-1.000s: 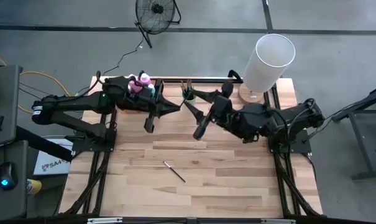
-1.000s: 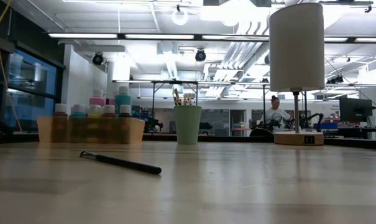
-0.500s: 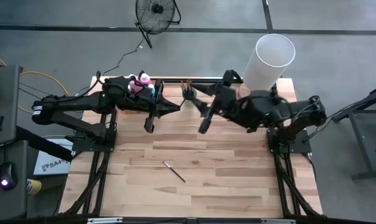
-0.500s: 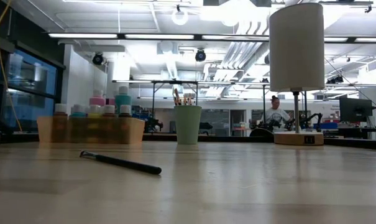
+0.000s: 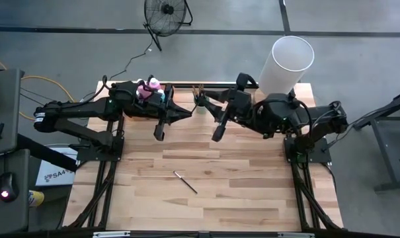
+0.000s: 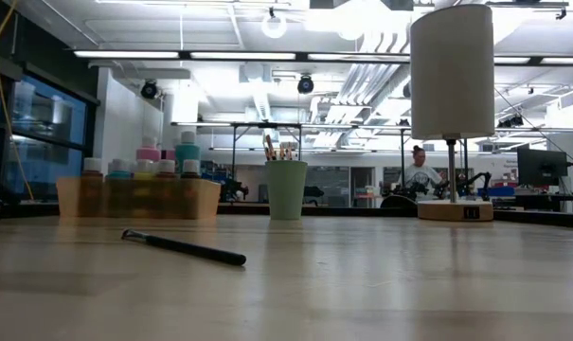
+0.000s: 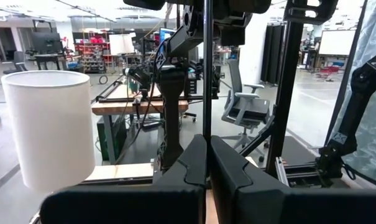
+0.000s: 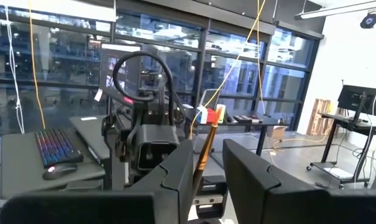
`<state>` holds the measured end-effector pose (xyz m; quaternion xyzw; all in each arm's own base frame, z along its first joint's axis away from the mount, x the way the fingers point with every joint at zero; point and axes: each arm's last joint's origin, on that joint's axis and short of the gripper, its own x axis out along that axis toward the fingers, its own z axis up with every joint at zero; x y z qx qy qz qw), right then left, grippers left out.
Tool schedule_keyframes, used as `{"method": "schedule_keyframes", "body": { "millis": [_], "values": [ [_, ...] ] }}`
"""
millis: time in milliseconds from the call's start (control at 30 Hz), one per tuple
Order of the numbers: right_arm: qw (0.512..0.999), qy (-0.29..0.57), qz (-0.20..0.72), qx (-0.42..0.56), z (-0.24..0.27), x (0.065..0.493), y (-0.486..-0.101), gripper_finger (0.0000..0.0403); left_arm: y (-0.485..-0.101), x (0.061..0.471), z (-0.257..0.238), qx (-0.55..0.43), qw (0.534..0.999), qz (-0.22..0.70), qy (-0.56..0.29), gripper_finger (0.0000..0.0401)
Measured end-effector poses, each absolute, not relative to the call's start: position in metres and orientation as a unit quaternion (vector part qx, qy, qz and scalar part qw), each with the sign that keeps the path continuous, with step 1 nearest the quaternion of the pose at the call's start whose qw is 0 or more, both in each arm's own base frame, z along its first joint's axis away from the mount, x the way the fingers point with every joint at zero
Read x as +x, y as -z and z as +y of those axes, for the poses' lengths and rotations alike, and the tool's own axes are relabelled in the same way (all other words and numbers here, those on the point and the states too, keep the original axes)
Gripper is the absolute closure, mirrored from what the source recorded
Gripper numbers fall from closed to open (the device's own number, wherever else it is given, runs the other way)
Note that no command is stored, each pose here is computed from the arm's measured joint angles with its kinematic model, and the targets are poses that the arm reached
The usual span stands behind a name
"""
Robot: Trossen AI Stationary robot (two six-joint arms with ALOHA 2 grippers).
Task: Pick & Place Paint Supplies
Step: Put the black paint brush into the green cup
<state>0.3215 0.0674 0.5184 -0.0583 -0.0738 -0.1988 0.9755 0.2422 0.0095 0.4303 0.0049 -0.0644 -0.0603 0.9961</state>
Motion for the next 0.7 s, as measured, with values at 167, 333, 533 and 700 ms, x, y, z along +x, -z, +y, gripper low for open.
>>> {"method": "schedule_keyframes", "body": {
  "millis": [167, 333, 533, 700],
  "values": [
    [0.978, 0.186, -0.078, -0.06, 0.0678, 0.3206, -0.5195, 0.0358, -0.4303, 0.2422, 0.0095, 0.005, 0.996, -0.064, 0.06, 0.0401],
    [0.98, 0.174, -0.079, -0.06, 0.0686, 0.3208, -0.5196, 0.0394, -0.4299, 0.2422, 0.0095, 0.005, 0.996, -0.062, 0.06, 0.0401],
    [0.979, 0.18, -0.078, -0.059, 0.066, 0.3213, -0.5194, 0.0396, -0.4294, 0.2423, 0.01, 0.004, 0.997, -0.06, 0.052, 0.0392],
    [0.978, 0.188, -0.073, -0.06, 0.061, 0.3225, -0.5184, 0.0397, -0.4289, 0.2425, 0.0108, 0.013, 0.998, -0.057, 0.039, 0.0334]
  ]
}}
